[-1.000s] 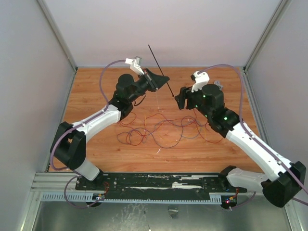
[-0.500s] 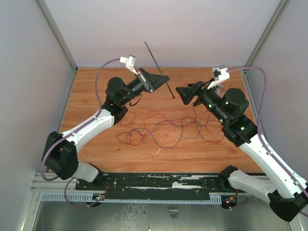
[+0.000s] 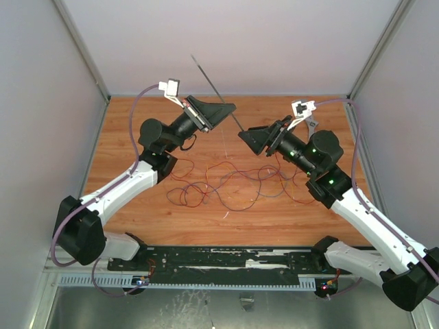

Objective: Zip-tie the wires
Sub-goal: Pick up the ribbon at the center of the board.

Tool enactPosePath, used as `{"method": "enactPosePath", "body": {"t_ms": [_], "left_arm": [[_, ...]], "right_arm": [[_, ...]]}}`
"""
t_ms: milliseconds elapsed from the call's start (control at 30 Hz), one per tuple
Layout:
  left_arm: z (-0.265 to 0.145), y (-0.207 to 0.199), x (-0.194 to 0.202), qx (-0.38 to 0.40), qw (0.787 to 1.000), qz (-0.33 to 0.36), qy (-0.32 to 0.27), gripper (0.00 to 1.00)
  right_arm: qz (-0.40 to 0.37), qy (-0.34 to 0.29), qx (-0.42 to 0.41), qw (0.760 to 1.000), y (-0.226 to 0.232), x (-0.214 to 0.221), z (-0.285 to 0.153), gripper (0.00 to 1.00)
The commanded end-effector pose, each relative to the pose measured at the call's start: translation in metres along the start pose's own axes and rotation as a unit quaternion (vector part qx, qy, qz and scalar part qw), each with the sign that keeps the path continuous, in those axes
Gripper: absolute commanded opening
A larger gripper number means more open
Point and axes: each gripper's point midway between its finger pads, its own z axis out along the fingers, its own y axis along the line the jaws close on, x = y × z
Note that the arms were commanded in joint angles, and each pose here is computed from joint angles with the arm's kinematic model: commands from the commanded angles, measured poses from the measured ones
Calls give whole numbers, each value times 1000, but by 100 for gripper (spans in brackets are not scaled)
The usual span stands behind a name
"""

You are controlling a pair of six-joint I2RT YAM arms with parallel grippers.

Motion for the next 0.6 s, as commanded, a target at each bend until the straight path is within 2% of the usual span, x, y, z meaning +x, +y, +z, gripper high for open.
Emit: {"method": "enactPosePath", "body": {"t_ms": [0,567], "left_arm": [[-2,-20,-9,27,999,9,-17,0],[0,-18,-11,22,999,14,-21,0]], "right_arm": [[3,-10,-55,998,24,-8,0,53],[-2,1,-68,998,29,-6,0,21]]}}
